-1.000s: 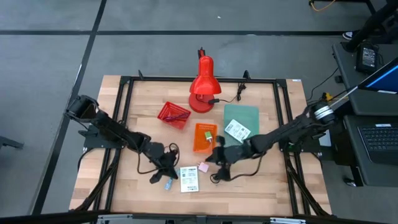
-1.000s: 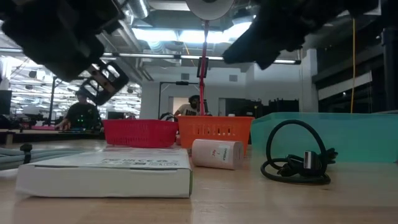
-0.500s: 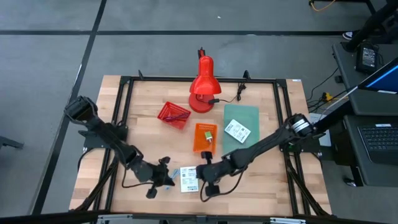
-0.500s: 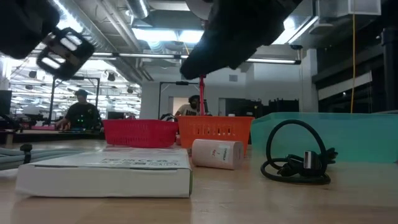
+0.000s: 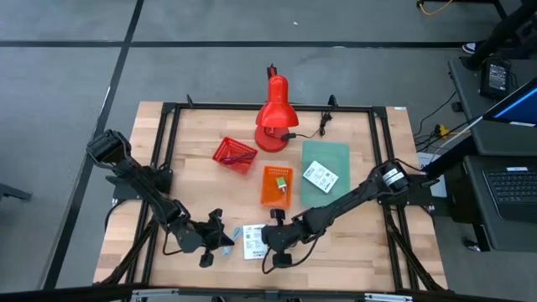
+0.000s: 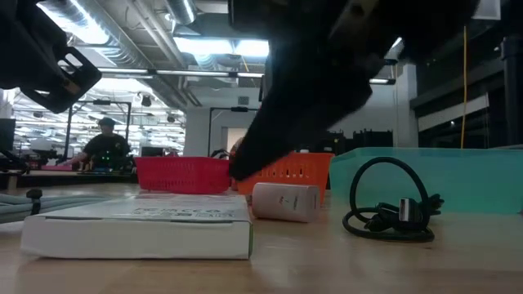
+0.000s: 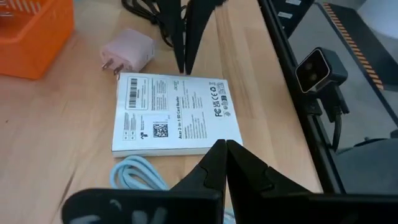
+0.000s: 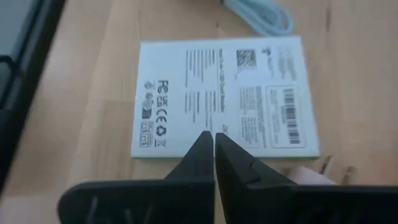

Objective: Pick and place items into bin
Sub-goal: Put the white card reader box into the light blue bin

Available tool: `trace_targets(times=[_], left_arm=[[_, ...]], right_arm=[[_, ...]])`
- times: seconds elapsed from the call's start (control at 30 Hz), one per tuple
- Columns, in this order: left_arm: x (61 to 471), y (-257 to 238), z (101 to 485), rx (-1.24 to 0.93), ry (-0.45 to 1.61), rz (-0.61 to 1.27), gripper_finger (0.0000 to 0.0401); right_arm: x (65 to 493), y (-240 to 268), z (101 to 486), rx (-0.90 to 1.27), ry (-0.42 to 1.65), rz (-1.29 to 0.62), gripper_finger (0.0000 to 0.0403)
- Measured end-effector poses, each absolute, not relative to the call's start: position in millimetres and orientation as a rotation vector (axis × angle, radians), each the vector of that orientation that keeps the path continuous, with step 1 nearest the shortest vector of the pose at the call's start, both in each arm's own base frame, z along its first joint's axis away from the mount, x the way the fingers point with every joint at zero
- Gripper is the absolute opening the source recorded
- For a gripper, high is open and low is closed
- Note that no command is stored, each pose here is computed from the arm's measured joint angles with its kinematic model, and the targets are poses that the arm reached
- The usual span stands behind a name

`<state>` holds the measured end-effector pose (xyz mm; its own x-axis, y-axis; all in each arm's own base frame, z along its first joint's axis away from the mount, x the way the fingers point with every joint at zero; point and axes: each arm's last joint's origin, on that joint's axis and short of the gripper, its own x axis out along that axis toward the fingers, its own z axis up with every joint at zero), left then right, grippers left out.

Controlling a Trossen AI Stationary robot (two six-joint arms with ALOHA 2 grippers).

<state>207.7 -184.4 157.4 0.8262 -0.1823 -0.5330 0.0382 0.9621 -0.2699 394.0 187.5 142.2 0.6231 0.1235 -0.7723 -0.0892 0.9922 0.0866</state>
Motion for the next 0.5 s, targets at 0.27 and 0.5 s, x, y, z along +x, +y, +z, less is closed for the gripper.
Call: trace_targets(times=[0.27, 0.5], left_arm=[[208.6, -182.7, 157.8, -0.246, 0.565, -0.078, 0.0028], [208.6, -182.6, 157.7, -0.288, 0.567, -0.065, 0.0054]], right_arm=[[394.1, 187.4, 135.8, 0.033, 0.906, 0.116, 0.0], [394.5, 187.3, 129.0, 0.031, 0.925, 0.103, 0.0]])
